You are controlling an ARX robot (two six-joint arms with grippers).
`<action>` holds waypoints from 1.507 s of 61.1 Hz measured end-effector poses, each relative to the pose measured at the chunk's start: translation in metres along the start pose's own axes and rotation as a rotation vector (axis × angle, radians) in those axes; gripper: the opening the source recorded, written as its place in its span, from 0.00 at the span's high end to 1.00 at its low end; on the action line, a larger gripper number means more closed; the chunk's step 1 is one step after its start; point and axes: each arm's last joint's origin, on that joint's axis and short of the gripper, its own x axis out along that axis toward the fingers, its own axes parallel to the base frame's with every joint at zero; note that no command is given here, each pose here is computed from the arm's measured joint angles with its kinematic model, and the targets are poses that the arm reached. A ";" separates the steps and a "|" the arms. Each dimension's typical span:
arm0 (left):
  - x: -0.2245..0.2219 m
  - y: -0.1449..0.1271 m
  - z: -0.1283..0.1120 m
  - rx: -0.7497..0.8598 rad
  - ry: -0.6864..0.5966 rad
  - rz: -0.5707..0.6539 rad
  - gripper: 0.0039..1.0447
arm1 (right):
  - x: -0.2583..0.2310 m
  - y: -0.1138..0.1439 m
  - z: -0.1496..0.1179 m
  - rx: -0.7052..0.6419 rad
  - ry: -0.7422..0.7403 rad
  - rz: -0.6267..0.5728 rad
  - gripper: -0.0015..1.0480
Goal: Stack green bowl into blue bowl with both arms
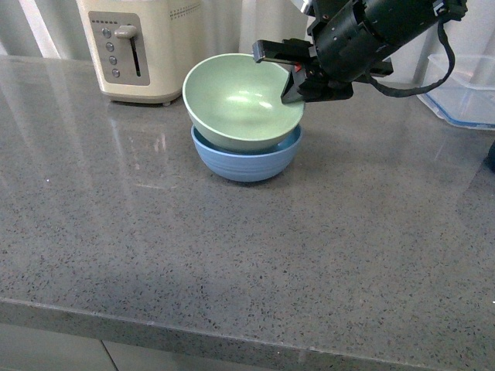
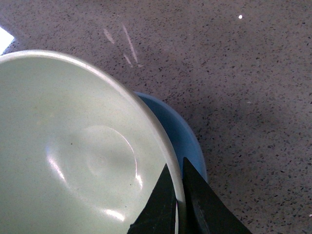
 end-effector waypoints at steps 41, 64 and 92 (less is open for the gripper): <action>0.000 0.000 0.000 0.000 0.000 0.000 0.06 | -0.031 -0.017 -0.011 0.080 -0.008 -0.010 0.32; 0.000 0.000 0.000 0.000 0.000 0.000 0.06 | -0.164 -0.035 -0.076 0.137 -0.126 -0.283 0.10; 0.000 0.000 0.000 0.000 0.000 0.002 0.06 | -0.216 -0.028 -0.182 -0.022 -0.725 -0.519 0.54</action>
